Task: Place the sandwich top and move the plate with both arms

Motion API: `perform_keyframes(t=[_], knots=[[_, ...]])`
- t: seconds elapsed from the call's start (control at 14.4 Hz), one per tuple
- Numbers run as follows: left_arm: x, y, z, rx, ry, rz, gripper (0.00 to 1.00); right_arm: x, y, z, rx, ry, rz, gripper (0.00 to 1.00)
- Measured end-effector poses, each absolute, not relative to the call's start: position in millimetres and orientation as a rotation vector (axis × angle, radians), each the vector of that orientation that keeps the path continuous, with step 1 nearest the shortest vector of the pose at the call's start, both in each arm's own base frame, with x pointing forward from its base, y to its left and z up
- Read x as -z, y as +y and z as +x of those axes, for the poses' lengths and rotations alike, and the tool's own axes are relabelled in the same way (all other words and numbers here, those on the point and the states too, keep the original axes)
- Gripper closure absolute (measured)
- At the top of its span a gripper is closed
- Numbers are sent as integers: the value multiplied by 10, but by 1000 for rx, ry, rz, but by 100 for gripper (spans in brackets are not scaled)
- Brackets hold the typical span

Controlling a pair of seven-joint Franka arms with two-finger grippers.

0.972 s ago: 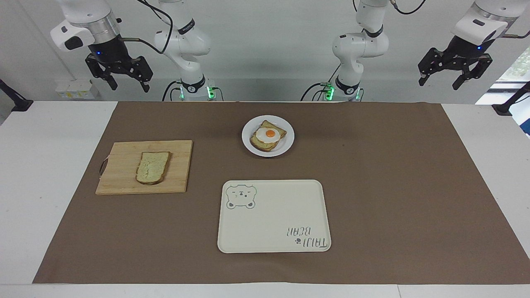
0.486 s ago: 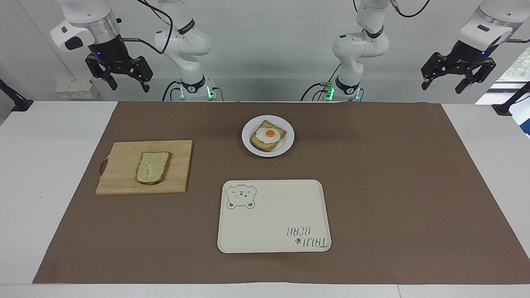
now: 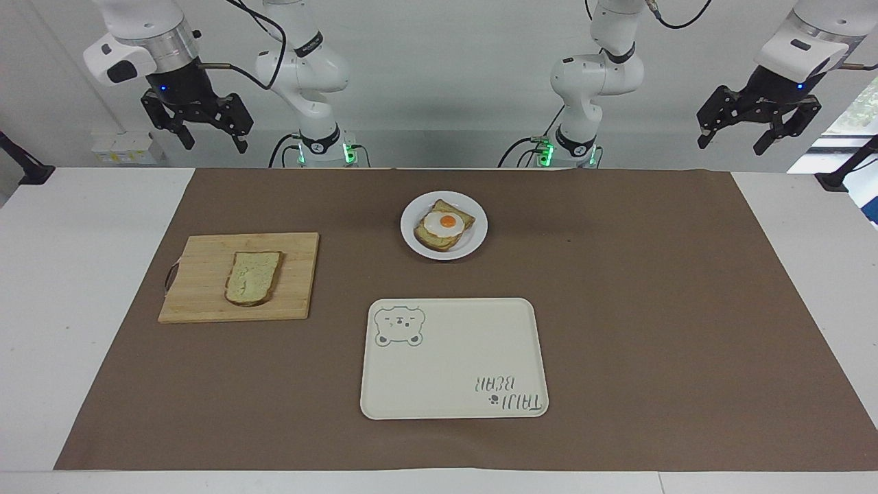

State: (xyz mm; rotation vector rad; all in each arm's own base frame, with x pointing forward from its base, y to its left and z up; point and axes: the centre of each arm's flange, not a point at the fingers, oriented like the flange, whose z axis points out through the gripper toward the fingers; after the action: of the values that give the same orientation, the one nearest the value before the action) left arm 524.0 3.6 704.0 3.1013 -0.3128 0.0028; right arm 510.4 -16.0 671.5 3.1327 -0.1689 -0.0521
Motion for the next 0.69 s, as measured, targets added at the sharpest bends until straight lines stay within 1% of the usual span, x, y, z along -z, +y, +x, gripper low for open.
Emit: perform_keyframes(t=[0.35, 0.69], knots=[[-7040, 36, 5240, -3, -313, 3101, 0, -6664, -162, 5003, 68, -171, 3131, 0], [-7040, 36, 5240, -2, -313, 3101, 0, -6536, -241, 5045, 54, -186, 3131, 0]])
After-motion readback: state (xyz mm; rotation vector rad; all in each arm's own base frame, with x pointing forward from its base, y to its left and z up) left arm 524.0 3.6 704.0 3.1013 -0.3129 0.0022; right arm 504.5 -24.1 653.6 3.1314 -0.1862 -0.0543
